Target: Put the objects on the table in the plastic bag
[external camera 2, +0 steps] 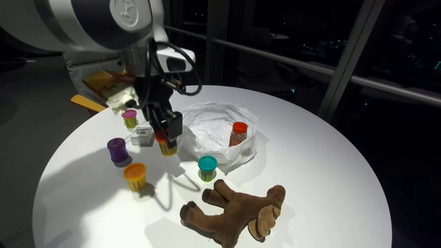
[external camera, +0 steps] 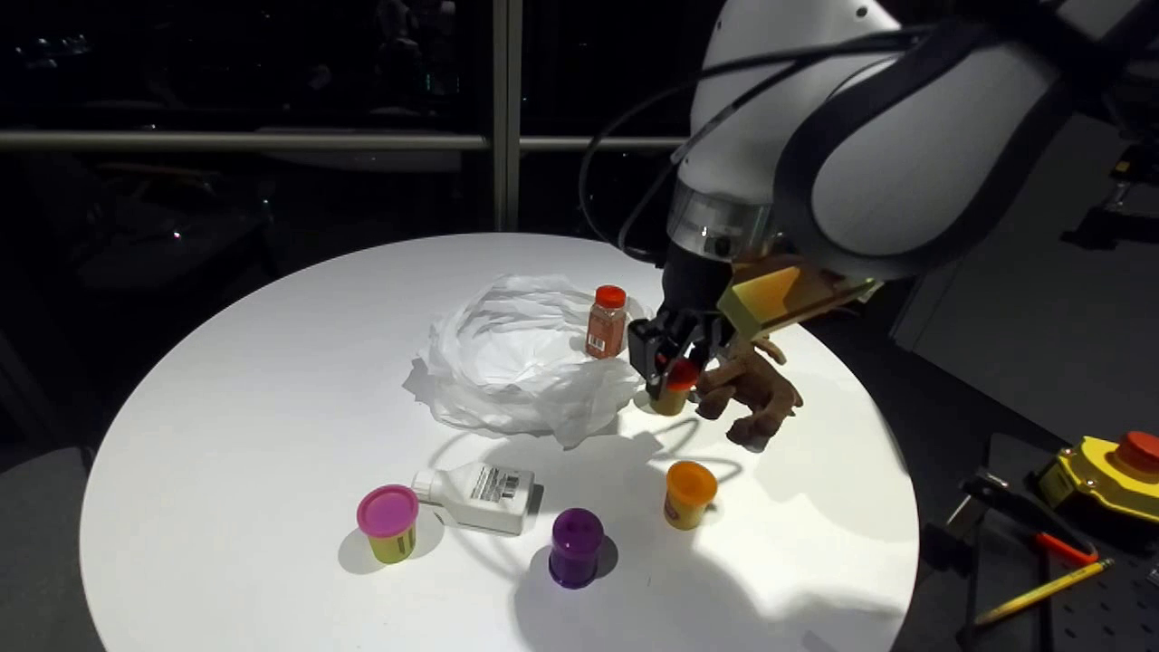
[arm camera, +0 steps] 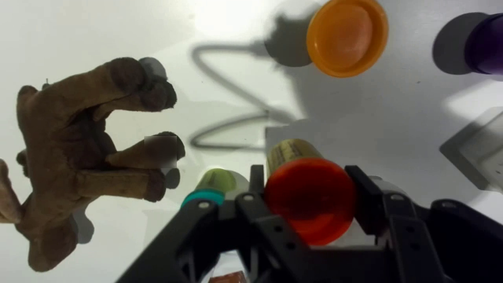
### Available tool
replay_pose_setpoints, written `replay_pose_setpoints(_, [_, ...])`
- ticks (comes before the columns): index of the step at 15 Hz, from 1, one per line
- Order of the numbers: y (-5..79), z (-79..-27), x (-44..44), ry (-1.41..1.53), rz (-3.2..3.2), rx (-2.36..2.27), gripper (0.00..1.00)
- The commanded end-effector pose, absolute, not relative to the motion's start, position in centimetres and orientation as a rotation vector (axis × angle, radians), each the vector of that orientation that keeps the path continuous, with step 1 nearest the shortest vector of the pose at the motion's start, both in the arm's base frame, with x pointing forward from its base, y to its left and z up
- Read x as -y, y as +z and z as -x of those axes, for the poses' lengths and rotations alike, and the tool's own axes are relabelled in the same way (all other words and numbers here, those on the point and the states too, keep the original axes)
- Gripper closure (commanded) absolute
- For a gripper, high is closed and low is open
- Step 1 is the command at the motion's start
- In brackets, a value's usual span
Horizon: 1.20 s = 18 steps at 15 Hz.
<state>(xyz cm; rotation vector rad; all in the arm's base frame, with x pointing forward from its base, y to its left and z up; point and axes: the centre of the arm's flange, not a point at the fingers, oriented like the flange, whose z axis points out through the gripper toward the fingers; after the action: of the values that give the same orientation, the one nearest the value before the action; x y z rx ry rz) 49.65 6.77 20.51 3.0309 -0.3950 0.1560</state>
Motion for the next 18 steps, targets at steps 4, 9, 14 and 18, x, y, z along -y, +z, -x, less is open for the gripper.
replay_pose_setpoints(4, [30.4, -54.5, -11.8, 0.298, -3.129, 0.396, 0.72])
replay_pose_setpoints(9, [29.0, -61.5, -12.8, 0.344, -3.143, 0.506, 0.72])
replay_pose_setpoints(14, [24.7, -67.2, -11.5, 0.315, -3.104, 0.582, 0.72])
replay_pose_setpoints(18, [21.5, -71.2, -10.0, 0.324, -3.055, 0.646, 0.72])
